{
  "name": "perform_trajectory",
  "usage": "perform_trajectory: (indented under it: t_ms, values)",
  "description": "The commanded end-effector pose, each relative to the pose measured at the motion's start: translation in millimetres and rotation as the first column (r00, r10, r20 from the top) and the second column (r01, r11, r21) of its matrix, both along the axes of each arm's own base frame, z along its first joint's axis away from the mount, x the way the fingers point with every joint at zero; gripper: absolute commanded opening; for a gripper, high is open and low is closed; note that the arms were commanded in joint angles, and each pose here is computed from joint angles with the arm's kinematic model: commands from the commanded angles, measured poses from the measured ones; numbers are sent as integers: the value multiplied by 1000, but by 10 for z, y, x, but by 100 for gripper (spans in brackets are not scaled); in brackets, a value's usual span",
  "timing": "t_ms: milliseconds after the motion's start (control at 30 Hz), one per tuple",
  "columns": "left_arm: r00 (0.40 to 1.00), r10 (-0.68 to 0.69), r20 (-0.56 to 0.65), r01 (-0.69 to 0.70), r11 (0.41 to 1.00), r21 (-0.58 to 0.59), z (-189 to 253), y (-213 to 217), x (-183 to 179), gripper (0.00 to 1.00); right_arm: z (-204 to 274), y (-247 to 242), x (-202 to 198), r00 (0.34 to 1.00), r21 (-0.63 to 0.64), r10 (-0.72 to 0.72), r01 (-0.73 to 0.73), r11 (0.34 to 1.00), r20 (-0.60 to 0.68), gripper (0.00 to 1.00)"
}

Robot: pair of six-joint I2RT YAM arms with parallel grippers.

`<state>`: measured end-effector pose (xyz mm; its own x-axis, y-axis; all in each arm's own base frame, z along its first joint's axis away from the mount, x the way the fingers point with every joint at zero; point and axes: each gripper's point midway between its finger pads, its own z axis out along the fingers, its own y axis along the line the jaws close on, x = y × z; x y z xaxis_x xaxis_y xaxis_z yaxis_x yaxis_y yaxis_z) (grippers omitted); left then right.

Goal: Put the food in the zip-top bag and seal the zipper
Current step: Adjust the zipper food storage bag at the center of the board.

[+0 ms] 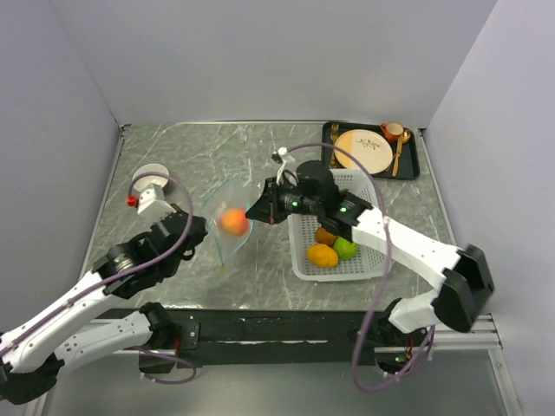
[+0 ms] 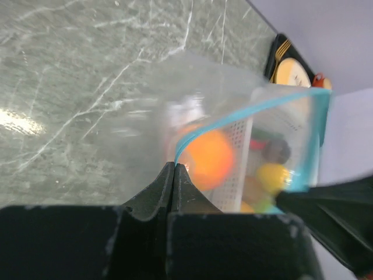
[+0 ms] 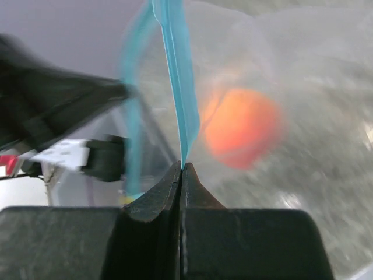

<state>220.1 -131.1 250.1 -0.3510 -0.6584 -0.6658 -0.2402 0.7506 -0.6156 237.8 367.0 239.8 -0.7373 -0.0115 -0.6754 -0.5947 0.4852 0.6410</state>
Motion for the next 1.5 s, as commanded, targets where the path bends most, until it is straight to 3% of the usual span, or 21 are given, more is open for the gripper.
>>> perform_trajectory:
  t_ms: [0,67,133,233,300,367,467,567,633,700,767,833,1133,1200,1267,1467]
  values:
    - [997,54,59,-50,996,-69,310,229,-96,1,404,22,52,990,57,-19,12,998,139,2]
    - [993,17,117,-3,993,-117,447,238,-154,1,1,1,181,991,-104,-96,106,989,90,3]
    - [984,-2,178,32,985,-171,543,246,-195,1,-122,155,224,997,-165,-43,54,985,67,2]
    - [984,42,175,-5,978,-207,591,377,-255,1,-19,351,64,995,-150,28,-14,989,94,2]
    - [983,41,179,-6,981,-192,617,417,-273,1,75,388,105,993,-100,-22,34,994,119,4]
    - [989,60,135,-44,992,-122,489,474,-260,1,108,392,162,992,-77,-65,73,994,106,4]
    - [996,92,12,-92,995,27,284,490,-227,1,289,472,-30,985,-39,13,-7,999,171,2]
    - [982,177,-63,-170,980,102,191,485,-148,1,418,254,150,963,52,-195,189,981,184,3]
    - [982,169,-87,-155,976,154,104,428,-108,1,259,329,124,983,6,-95,95,995,154,8]
    - [994,96,-53,-90,990,110,177,249,-39,1,-16,344,219,990,-151,-88,105,983,114,9]
    - [998,48,-29,-46,997,67,160,130,-11,1,-214,286,320,985,-209,-144,160,965,90,11]
    - [999,-15,31,15,1000,9,211,1,15,1,-345,180,447,975,-230,-206,220,948,84,21]
    - [998,-62,23,63,998,-10,245,-151,36,1,-618,-541,787,921,-240,-390,380,893,3,28]
    - [996,-84,15,84,996,-2,205,-236,69,1,-626,-591,762,922,-232,-387,377,896,5,36]
    - [996,-92,2,92,996,1,165,-293,92,1,-640,-635,768,920,-236,-392,382,893,5,63]
    - [991,-114,-67,117,992,43,-82,-508,201,1,-612,-1104,840,848,-295,-526,520,802,65,93]
